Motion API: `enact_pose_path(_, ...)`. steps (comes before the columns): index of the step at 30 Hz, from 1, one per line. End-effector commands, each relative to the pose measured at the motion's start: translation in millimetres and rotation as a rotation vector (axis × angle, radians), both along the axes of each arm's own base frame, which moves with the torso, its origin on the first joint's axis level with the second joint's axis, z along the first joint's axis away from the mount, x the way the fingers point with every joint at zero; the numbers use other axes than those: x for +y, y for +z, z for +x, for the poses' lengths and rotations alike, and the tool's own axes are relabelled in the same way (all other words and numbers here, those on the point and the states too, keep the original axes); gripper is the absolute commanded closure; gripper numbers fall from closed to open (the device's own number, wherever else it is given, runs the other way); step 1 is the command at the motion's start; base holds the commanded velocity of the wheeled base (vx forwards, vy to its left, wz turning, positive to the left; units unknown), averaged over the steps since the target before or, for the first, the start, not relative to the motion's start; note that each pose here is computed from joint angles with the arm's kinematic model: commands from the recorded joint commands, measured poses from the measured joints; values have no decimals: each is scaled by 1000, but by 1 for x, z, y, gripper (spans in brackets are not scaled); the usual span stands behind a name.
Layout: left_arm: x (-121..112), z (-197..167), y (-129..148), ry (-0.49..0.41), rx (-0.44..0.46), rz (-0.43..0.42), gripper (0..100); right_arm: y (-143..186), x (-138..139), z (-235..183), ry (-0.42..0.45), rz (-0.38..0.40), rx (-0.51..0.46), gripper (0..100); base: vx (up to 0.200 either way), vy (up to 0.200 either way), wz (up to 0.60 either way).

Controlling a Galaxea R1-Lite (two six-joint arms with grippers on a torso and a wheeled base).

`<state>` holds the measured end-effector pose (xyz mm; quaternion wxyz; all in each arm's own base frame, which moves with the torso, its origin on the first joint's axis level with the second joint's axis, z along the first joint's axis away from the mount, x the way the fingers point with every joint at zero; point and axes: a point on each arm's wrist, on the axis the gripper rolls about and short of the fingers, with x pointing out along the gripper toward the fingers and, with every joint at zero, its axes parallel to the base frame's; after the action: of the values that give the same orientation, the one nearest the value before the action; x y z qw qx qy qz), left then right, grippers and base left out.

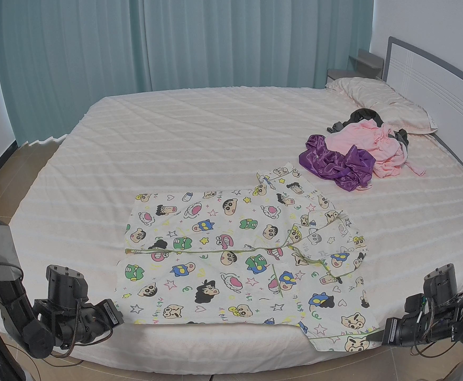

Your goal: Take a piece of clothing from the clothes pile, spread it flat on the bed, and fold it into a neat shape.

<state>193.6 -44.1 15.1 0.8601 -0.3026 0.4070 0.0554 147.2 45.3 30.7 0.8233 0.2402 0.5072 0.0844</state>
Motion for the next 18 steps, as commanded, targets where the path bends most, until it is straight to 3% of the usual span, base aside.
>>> enact_pose_path(1,1,-10,-4,-20,40,19,100,9,-2,-12,16,4,-28,100,0,0,0)
enact_pose_path(18,-8,-35,-5,-91,140,100,100,6,-2,-28,48,-54,69,100,0,0,0)
